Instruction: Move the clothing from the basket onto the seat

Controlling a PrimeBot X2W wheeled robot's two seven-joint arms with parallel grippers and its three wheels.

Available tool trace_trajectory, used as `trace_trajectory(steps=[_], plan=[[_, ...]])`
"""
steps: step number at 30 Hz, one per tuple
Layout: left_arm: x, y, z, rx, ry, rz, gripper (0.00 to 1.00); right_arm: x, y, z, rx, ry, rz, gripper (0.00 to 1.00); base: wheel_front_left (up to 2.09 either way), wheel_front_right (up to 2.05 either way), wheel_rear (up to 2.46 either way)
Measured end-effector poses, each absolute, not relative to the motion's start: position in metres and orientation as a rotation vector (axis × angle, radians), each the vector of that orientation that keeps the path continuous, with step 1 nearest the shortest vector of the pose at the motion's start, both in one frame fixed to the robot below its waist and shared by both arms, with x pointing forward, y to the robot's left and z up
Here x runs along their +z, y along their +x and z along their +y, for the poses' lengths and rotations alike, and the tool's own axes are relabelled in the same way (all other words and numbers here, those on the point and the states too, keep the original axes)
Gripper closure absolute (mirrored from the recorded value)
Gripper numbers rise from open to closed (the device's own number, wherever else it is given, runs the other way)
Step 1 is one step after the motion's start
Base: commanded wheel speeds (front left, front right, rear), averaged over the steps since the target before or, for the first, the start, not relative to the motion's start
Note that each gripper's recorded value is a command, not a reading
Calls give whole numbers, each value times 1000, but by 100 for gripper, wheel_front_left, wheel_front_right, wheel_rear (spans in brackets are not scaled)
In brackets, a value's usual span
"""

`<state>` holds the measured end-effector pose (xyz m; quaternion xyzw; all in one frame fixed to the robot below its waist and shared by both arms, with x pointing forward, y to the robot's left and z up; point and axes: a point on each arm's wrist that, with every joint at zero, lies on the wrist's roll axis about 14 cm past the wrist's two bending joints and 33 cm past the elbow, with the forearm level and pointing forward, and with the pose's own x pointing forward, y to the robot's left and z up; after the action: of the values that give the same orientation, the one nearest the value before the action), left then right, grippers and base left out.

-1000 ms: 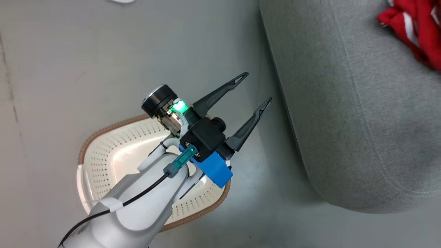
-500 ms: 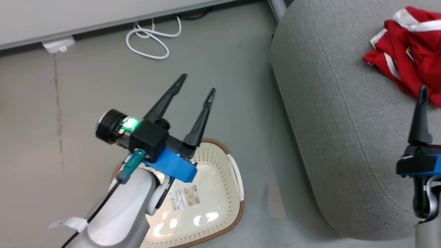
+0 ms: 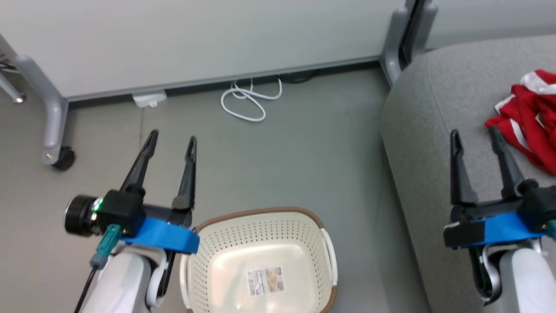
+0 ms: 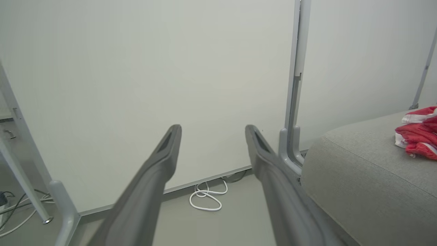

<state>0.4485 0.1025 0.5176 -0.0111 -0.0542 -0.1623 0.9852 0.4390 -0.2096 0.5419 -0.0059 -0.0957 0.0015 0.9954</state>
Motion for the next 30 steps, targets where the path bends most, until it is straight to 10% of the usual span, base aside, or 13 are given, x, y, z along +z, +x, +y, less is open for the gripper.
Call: trace_trajectory(steps=[30], plan=[[514, 366, 169, -116, -37, -95, 0, 525, 370, -183, 61, 29, -140, 0, 0, 0, 0]])
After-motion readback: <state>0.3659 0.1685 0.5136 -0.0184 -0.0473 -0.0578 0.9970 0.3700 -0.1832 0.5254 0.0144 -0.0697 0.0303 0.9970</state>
